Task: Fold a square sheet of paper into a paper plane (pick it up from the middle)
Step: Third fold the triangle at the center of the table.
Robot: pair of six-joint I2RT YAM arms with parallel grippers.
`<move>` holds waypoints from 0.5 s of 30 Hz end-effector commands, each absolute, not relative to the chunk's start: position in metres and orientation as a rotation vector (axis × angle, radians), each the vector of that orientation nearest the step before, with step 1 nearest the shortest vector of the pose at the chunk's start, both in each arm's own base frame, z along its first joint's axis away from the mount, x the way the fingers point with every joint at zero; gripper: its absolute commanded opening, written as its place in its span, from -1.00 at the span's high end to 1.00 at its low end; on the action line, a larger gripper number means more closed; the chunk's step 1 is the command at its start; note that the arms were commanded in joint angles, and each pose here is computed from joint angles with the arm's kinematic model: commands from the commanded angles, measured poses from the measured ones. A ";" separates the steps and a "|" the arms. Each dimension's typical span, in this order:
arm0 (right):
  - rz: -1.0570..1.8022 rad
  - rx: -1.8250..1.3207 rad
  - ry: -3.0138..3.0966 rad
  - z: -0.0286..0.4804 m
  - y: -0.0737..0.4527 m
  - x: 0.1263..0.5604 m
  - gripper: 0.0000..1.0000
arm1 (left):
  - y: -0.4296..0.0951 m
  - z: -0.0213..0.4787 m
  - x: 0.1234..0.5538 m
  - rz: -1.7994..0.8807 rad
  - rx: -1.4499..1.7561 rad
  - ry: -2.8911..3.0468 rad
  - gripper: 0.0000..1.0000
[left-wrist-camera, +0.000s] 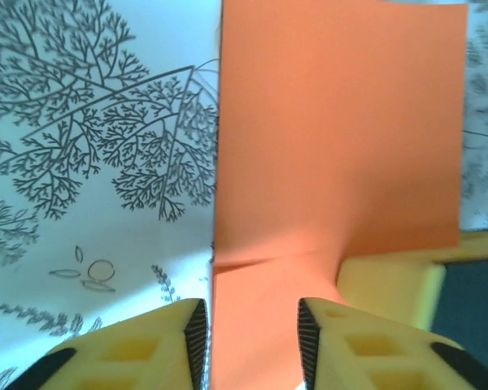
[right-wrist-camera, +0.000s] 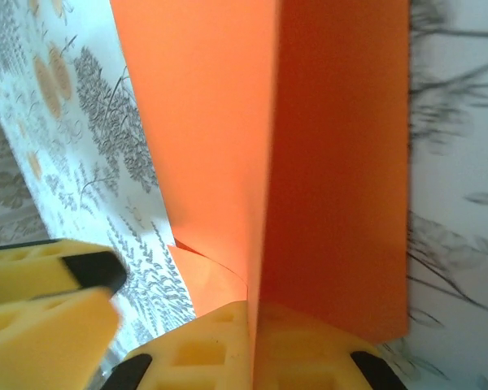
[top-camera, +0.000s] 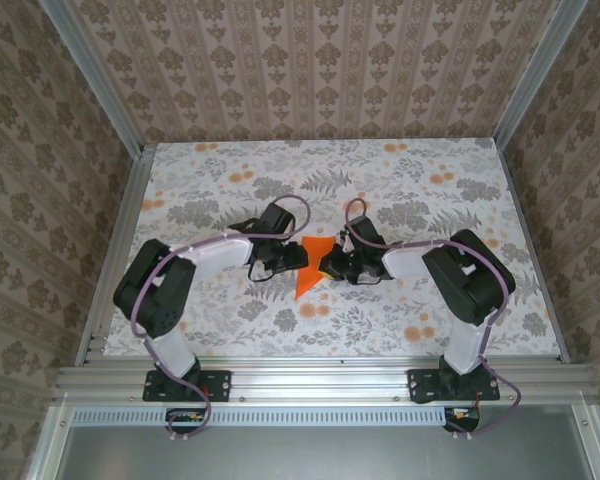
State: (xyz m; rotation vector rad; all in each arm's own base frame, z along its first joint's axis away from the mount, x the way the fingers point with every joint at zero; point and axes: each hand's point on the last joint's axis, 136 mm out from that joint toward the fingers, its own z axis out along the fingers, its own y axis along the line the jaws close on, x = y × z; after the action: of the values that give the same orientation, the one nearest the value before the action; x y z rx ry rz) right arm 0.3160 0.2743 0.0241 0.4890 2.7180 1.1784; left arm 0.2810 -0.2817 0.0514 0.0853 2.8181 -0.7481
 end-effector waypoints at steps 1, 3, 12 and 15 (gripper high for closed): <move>1.015 0.577 2.714 0.033 0.252 0.312 0.93 | -0.284 0.070 0.276 -0.840 0.135 2.715 0.00; 0.951 0.613 2.715 0.036 0.242 0.309 0.94 | -0.287 0.074 0.271 -0.897 0.164 2.664 -0.19; 0.733 0.746 2.778 0.039 0.217 0.295 0.94 | -0.302 0.077 0.242 -0.960 0.370 2.526 -0.67; 0.677 0.776 2.803 0.038 0.214 0.292 0.94 | -0.306 0.074 0.239 -0.942 0.426 2.494 -0.70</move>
State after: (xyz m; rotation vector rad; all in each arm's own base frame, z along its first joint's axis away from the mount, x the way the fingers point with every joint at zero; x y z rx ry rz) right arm 0.2992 0.2245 0.0388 0.7016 2.7668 0.7995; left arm 0.2344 -0.2965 0.0595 0.3338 2.6111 -0.9216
